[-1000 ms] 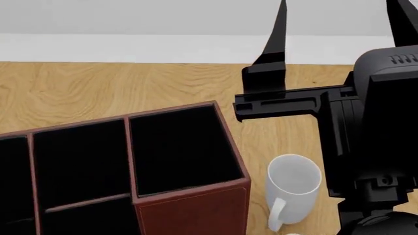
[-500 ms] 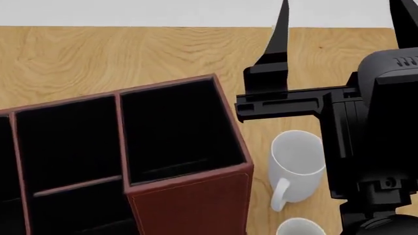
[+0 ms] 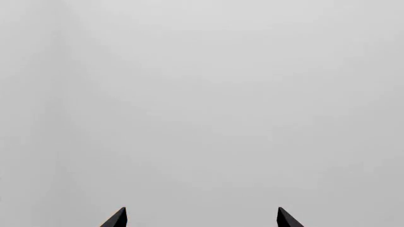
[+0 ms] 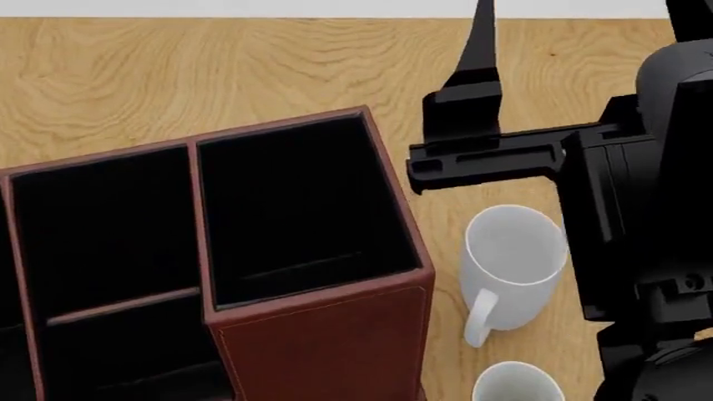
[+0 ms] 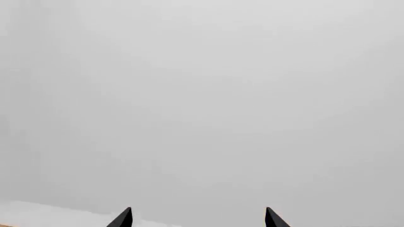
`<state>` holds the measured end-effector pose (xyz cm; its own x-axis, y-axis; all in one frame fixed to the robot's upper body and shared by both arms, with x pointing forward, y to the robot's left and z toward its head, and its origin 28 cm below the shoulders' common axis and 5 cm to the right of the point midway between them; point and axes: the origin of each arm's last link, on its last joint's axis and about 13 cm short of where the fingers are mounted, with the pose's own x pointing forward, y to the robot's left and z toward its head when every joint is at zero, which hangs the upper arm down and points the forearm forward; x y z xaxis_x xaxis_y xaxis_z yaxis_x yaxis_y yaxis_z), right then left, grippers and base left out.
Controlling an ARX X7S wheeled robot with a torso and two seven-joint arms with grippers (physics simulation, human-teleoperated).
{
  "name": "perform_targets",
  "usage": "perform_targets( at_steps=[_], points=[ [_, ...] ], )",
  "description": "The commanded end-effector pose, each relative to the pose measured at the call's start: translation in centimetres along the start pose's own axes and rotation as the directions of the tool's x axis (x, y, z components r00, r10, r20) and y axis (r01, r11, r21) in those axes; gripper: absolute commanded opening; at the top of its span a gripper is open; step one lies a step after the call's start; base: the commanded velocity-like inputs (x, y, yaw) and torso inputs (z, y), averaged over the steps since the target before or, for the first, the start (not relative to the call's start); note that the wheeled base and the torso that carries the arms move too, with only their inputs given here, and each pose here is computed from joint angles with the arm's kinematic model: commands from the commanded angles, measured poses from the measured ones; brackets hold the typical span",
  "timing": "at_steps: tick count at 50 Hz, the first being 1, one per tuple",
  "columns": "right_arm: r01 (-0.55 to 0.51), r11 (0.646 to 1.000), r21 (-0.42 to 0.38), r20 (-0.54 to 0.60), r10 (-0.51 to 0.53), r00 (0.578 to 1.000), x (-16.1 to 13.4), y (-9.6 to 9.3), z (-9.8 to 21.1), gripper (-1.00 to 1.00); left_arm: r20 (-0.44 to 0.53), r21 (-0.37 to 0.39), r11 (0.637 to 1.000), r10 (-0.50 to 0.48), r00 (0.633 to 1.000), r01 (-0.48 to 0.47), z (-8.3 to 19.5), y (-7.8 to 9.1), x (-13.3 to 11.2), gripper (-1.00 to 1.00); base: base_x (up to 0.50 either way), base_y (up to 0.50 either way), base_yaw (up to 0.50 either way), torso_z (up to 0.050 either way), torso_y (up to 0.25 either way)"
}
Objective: Pick up the book and place it in the right compartment of the caddy.
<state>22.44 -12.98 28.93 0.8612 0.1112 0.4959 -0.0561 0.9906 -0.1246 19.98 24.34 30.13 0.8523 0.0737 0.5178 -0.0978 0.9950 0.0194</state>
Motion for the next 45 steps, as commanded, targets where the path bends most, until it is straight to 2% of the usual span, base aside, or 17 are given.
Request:
perform_targets(
  at_steps=[1, 2, 3, 7, 10, 17, 19, 20, 23, 25, 26, 28, 30, 33, 36, 41, 45],
  points=[
    [-0.152, 0.987, 0.050, -0.056, 0.154, 0.986, 1.7, -3.0, 3.2, 1.00, 0.037, 0.000, 1.000, 0.017, 0.999, -0.017, 1.1, 0.5, 0.0, 1.00, 0.00, 0.00, 0.00, 0.000, 0.000],
    [-0.164, 0.985, 0.049, -0.071, 0.168, 0.983, 2.0, -3.6, 3.7, 1.00, 0.040, -0.001, 1.000, 0.020, 0.999, -0.020, 1.1, 0.5, -0.1, 1.00, 0.00, 0.00, 0.00, 0.000, 0.000],
    [-0.182, 0.983, -0.004, -0.073, 0.181, 0.981, 2.3, -4.1, 4.4, 1.00, 0.042, -0.004, 1.000, 0.022, 0.999, -0.022, 1.2, 0.5, -0.1, 1.00, 0.00, 0.00, 0.00, 0.000, 0.000],
    [-0.328, 0.945, -0.008, -0.119, 0.325, 0.938, 3.1, -5.6, 7.0, 1.00, 0.047, -0.034, 0.999, 0.024, 0.999, -0.022, 1.2, 0.5, 0.1, 1.00, 0.00, 0.00, 0.00, 0.000, 0.000],
    [-0.380, 0.924, -0.031, -0.134, 0.373, 0.918, 3.5, -6.0, 7.9, 1.00, 0.049, -0.032, 0.999, 0.022, 0.999, -0.020, 1.1, 0.4, 0.2, 1.00, 0.00, 0.00, 0.00, 0.000, 0.000],
    [-0.569, 0.821, 0.044, -0.200, 0.565, 0.800, 5.9, -6.3, 9.0, 1.00, 0.062, -0.030, 0.999, 0.022, 0.998, -0.021, 1.5, 0.5, 0.4, 1.00, 0.00, 0.00, 0.00, 0.000, 0.000],
    [-0.634, 0.771, 0.056, -0.228, 0.628, 0.744, 6.0, -6.4, 9.0, 1.00, 0.065, -0.029, 0.999, 0.024, 0.998, -0.022, 1.5, 0.5, 0.4, 1.00, 0.00, 0.00, 0.00, 0.000, 0.000],
    [-0.642, 0.760, 0.097, -0.264, 0.642, 0.720, 6.1, -6.4, 8.8, 1.00, 0.068, -0.028, 0.999, 0.026, 0.997, -0.024, 1.5, 0.6, 0.4, 1.00, 0.00, 0.00, 0.00, 0.000, 0.000],
    [-0.744, 0.651, 0.150, -0.322, 0.744, 0.586, 6.1, -6.0, 8.0, 1.00, 0.071, -0.033, 0.999, 0.033, 0.997, -0.031, 1.5, 0.6, 0.3, 1.00, 0.00, 0.00, 0.00, 0.000, 0.000],
    [-0.771, 0.606, 0.196, -0.353, 0.777, 0.521, 6.2, -5.7, 7.2, 1.00, 0.069, -0.034, 0.999, 0.031, 0.997, -0.029, 1.4, 0.6, 0.3, 1.00, 0.00, 0.00, 0.00, 0.000, 0.000],
    [-0.770, 0.604, 0.209, -0.368, 0.777, 0.510, 6.4, -5.6, 7.0, 1.00, 0.069, -0.034, 0.999, 0.030, 0.997, -0.028, 1.4, 0.6, 0.3, 1.00, 0.00, 0.00, 0.00, 0.000, 0.000],
    [-0.804, 0.535, 0.259, -0.406, 0.816, 0.412, 6.3, -5.3, 6.5, 1.00, 0.070, -0.034, 0.999, 0.026, 0.997, -0.024, 1.4, 0.6, 0.3, 1.00, 0.00, 0.00, 0.00, 0.000, 0.000],
    [-0.807, 0.505, 0.306, -0.425, 0.831, 0.359, 6.3, -5.4, 6.4, 1.00, 0.070, -0.035, 0.999, 0.028, 0.997, -0.025, 1.4, 0.6, 0.3, 1.00, 0.00, 0.00, 0.00, 0.000, 0.000],
    [-0.834, 0.433, 0.344, -0.473, 0.846, 0.244, 6.0, -5.5, 6.4, 1.00, 0.069, -0.037, 0.999, 0.030, 0.997, -0.027, 1.3, 0.6, 0.3, 1.00, 0.00, 0.00, 0.00, 0.000, 0.000],
    [-0.832, 0.407, 0.376, -0.520, 0.836, 0.174, 6.0, -6.0, 6.7, 1.00, 0.069, -0.038, 0.999, 0.029, 0.997, -0.027, 1.3, 0.6, 0.3, 1.00, 0.00, 0.00, 0.00, 0.000, 0.000],
    [-0.842, 0.379, 0.384, -0.579, 0.809, 0.100, 6.2, -6.3, 7.5, 1.00, 0.066, -0.041, 0.999, 0.027, 0.997, -0.025, 1.2, 0.5, 0.2, 1.00, 0.00, 0.00, 0.00, 0.000, 0.000],
    [-0.844, 0.345, 0.411, -0.637, 0.771, 0.005, 5.9, -6.6, 7.7, 1.00, 0.071, -0.040, 0.999, 0.031, 0.997, -0.028, 1.3, 0.6, 0.2, 1.00, 0.00, 0.00, 0.00, 0.000, 0.000]
  ],
)
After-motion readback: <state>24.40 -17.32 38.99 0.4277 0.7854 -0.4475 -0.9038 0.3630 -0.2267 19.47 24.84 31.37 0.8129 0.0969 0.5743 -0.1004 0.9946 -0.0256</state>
